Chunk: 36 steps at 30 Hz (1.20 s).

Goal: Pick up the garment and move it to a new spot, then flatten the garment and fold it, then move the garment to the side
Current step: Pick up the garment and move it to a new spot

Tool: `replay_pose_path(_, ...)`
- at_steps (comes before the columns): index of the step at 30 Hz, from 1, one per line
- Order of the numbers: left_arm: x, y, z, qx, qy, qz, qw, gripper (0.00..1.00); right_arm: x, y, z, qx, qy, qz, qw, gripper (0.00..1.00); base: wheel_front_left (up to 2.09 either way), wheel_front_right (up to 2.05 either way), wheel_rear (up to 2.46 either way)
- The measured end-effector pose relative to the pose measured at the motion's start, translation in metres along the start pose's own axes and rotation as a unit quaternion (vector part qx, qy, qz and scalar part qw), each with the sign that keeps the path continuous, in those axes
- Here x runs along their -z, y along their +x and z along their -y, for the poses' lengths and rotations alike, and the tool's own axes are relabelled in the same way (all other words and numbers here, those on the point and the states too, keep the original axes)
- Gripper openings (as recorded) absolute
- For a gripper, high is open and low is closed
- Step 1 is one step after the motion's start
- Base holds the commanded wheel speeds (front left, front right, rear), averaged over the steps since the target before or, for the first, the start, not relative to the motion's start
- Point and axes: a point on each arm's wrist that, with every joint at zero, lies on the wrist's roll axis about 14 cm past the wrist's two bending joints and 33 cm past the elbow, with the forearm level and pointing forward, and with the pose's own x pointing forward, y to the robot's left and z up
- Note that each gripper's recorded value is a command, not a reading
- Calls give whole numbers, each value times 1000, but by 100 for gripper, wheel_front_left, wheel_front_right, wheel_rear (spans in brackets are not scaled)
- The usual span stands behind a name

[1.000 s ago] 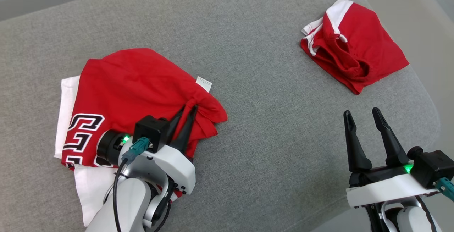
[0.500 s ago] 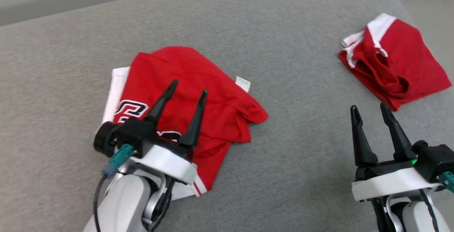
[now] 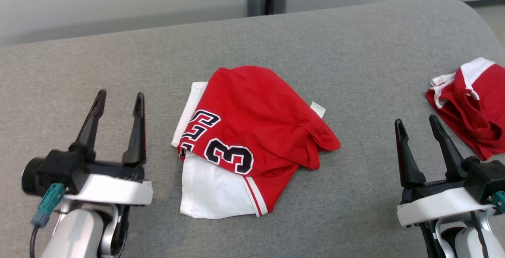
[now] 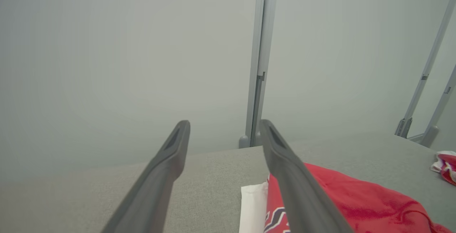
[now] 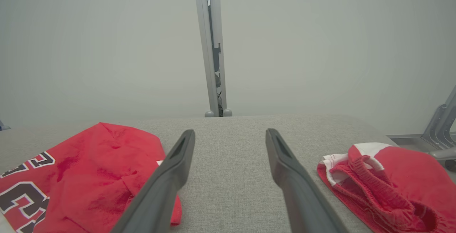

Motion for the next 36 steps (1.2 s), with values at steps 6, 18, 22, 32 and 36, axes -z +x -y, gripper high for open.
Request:
replay_pose_path(6,-13,-34,-32,-48,23,2,999,100,-4,-6,-13,-18,-4,-1,1000,100,0,0,0)
replay_pose_path(18,-25,-86,-41,-88,17,-5,996,100,-10,-22,-32,-43,-5,-4,999,100,0,0,0)
replay_pose_path(22,-24,-96,-38,-89,12,-9,996,100,-11,-31,-32,-43,-2,-5,999,100,0,0,0)
replay_pose_path(32,-23,-114,-27,-82,3,-19,996,100,-18,-55,-25,-30,0,-1,1000,100,0,0,0)
replay_pose_path(36,-24,-118,-26,-81,3,-21,996,100,-22,-61,-24,-29,1,5,1000,100,0,0,0)
